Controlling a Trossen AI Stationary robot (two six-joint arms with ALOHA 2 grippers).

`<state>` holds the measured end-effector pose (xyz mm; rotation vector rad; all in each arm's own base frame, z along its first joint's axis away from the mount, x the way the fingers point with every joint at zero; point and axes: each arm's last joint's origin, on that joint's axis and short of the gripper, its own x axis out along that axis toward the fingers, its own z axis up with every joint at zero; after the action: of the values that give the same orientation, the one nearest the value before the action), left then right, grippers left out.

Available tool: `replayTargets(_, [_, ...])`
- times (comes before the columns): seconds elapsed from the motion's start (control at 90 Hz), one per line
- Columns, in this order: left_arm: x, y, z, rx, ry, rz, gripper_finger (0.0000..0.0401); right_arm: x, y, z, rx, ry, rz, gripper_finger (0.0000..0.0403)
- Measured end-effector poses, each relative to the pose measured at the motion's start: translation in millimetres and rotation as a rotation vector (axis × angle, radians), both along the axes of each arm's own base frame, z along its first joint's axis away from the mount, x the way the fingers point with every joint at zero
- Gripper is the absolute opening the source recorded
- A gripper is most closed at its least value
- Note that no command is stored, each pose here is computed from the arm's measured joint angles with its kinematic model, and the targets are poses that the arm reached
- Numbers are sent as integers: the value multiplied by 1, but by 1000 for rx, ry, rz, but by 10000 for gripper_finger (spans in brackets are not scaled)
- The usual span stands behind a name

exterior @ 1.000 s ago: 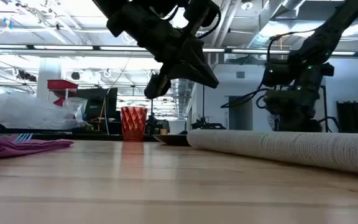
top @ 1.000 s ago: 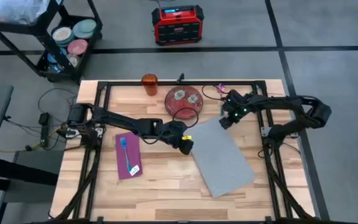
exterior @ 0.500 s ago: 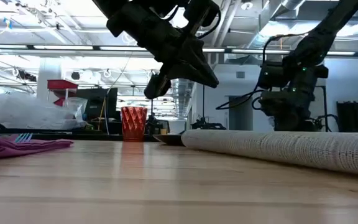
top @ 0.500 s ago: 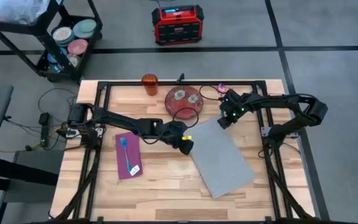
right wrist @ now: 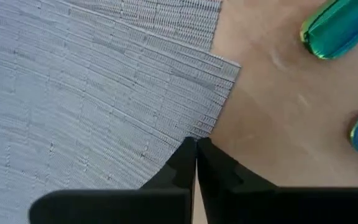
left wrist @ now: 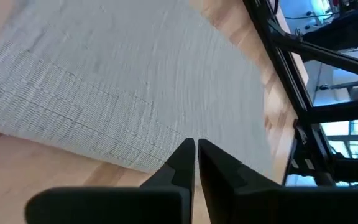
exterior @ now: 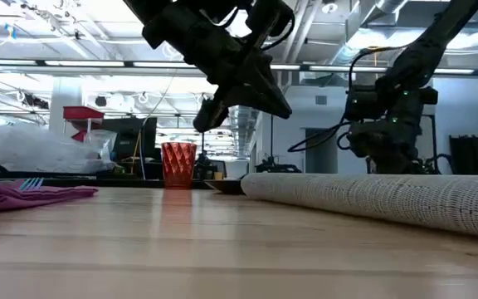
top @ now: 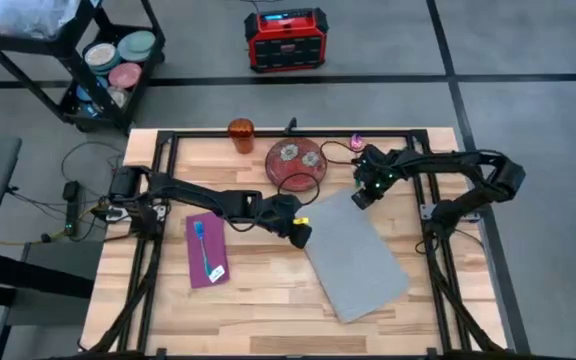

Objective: Set table place
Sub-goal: Prepare the gray placemat

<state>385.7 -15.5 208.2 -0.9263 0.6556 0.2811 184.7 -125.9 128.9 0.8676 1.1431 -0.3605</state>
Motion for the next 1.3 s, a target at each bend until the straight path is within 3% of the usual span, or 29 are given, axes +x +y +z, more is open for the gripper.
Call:
replayTargets(0.189, [-3,6,-4,17,51,33,3,13,-1,16,15,-39,40,0])
replayTargets(0.378, [-3,8,-4,18,52,38,3,28,0,31,-40,-71,94,0])
replayTargets(0.622, [-1,7,-9,58,57,27,3,17,-12,28,-103,-8,88,10])
replayTargets(0.744, [7,6,-36,14,117,19,3,9,-20,28,-80,-8,60,19])
replayTargets(0.889, [14,0,-62,-82,147,-59,3,5,-24,29,-28,-53,66,44])
replayTargets(1.089, [15,3,-64,-78,148,-58,3,5,-23,27,-23,-47,90,95])
replayTargets(1.3, [15,5,-65,-77,151,-52,3,5,-20,6,71,44,112,151])
